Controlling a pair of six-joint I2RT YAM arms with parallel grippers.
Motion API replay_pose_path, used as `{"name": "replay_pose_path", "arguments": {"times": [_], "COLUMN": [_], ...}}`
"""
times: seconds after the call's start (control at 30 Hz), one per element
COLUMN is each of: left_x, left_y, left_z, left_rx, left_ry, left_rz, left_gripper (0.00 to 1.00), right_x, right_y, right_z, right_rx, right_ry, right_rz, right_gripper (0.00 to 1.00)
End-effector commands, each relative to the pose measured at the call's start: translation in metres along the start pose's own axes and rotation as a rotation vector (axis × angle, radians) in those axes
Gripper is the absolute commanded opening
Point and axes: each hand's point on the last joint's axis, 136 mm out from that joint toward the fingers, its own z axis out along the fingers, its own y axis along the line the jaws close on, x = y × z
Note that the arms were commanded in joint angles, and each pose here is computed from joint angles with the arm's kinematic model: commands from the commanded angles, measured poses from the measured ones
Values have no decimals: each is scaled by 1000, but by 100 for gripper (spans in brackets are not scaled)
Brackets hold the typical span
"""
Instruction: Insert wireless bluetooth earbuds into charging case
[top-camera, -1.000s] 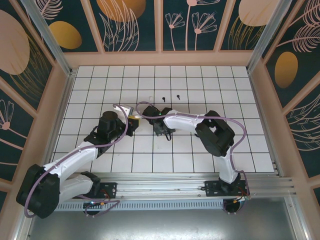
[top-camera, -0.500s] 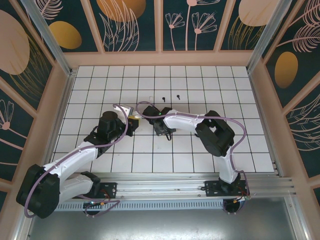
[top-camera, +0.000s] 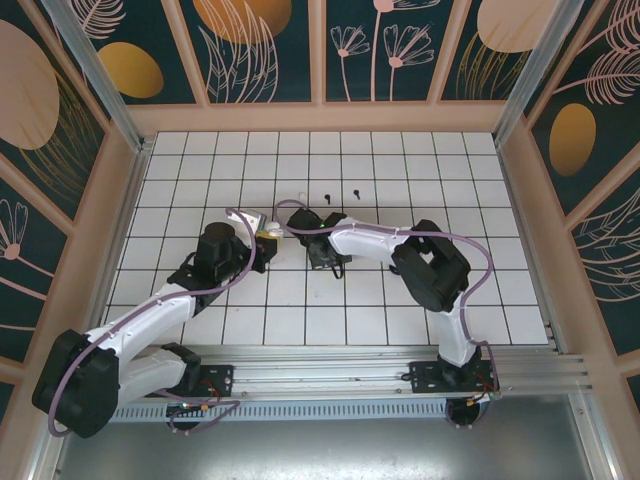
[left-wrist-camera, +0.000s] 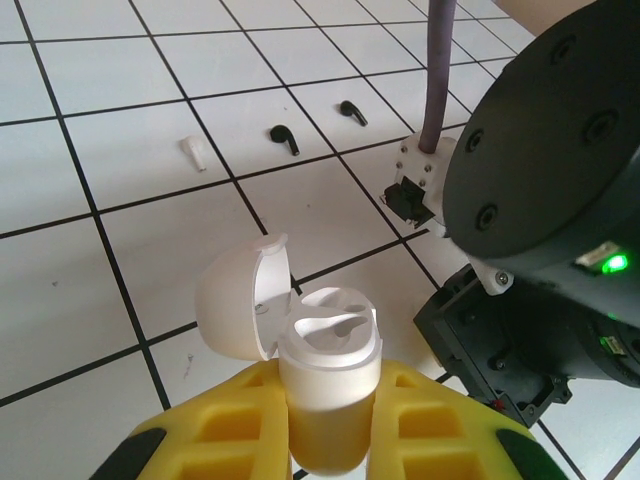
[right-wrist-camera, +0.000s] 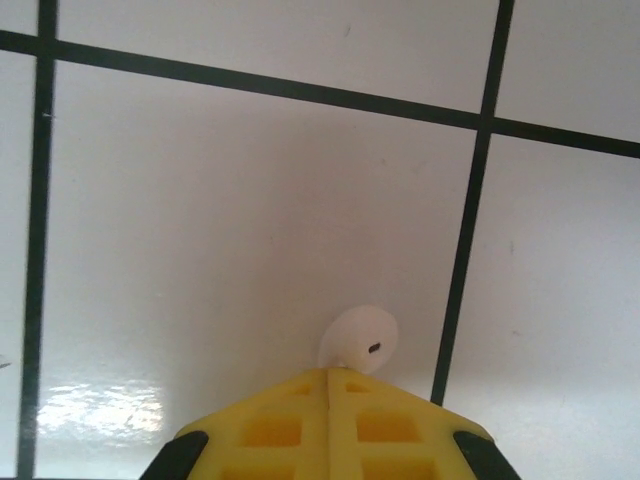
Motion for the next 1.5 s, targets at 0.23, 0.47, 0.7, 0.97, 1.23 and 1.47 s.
{"name": "replay_pose_path", "arguments": {"times": [0.23, 0.47, 0.7, 0.97, 1.23, 1.47], "left_x": [-4, -6, -7, -6, -3, -3], "left_y": [-1, -4, -5, -5, -4, -3], "left_z": [-5, -3, -3, -4, -3, -3], "left_rx": [-4, 13, 16, 15, 12, 10], "left_ry": [-20, -22, -24, -20, -12, -11], "left_rz": [4, -16, -17, -9, 2, 9], "left_gripper": [12, 12, 12, 12, 12, 12], "right_x": [-25, -18, -1, 7, 5, 3], "right_y": [42, 10, -25, -33, -25, -19], "right_z": [-71, -58, -32, -14, -4, 6], "right_rx": [-610, -603, -428, -462, -487, -480], "right_ry": [-57, -57, -16, 7, 22, 48], "right_rz": [201, 315, 421, 532, 564, 560], "right_gripper": [0, 6, 23, 30, 33, 33]}}
